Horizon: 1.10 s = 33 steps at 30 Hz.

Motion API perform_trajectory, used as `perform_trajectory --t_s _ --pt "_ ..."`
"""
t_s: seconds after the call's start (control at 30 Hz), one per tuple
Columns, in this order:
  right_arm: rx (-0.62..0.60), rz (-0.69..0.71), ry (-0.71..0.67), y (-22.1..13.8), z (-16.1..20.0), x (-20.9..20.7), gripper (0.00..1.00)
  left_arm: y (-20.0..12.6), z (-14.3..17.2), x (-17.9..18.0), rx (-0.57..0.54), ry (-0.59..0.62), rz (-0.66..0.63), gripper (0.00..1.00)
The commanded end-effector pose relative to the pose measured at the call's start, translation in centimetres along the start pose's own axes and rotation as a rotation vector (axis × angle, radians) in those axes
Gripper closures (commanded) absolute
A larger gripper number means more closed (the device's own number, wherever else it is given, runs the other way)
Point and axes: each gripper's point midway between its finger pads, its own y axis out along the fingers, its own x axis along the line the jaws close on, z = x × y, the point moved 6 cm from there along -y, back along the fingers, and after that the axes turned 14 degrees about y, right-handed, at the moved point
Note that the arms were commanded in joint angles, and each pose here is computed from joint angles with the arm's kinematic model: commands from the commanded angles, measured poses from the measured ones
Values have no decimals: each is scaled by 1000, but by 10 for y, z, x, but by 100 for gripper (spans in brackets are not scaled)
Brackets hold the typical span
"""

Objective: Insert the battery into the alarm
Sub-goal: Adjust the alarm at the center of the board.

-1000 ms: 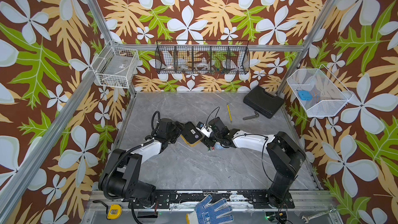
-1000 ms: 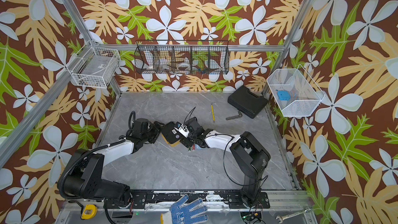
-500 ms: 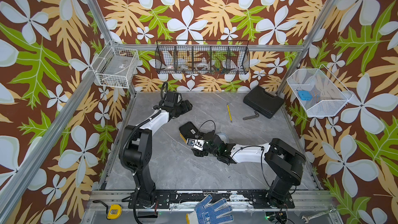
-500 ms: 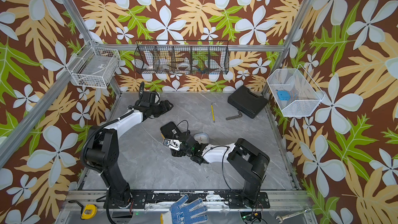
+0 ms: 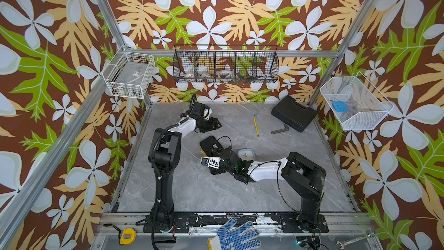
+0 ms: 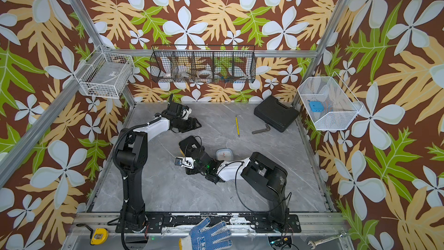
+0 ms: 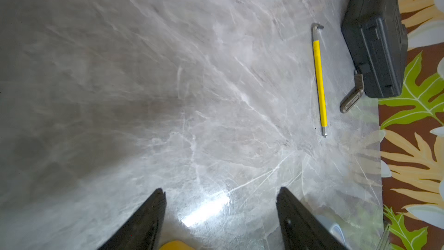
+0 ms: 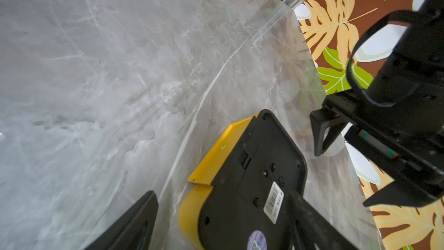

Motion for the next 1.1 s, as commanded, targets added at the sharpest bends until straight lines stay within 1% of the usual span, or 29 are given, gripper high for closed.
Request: perform_trajectory --t_s 0.0,0.13,0.23,0.33,0.43,0.63,0.77,0.93,1.0,1.07 --pt "38 37 -14 4 2 -4 14 4 8 -5 34 44 33 25" --pt "104 73 -13 1 12 -8 14 5 21 -4 59 50 39 25" --pt "123 104 28 -6 18 -18 14 2 31 -2 69 55 28 25" --pt "138 132 88 -12 24 -31 14 -4 38 0 57 45 27 25" --pt "163 160 118 -15 31 -42 14 -8 42 1 50 40 25 25" --pt "191 181 172 -13 40 -54 14 -19 51 3 37 17 16 26" --pt "222 215 211 -11 49 -67 14 -29 62 7 29 -15 5 27" --pt "252 201 233 -10 58 -78 14 -48 74 7 -17 -55 -7 27" --pt "249 177 204 -11 58 -76 14 -55 72 5 -45 -54 -16 27" --pt "242 165 183 -13 58 -74 14 -63 62 3 -79 -42 -39 27"
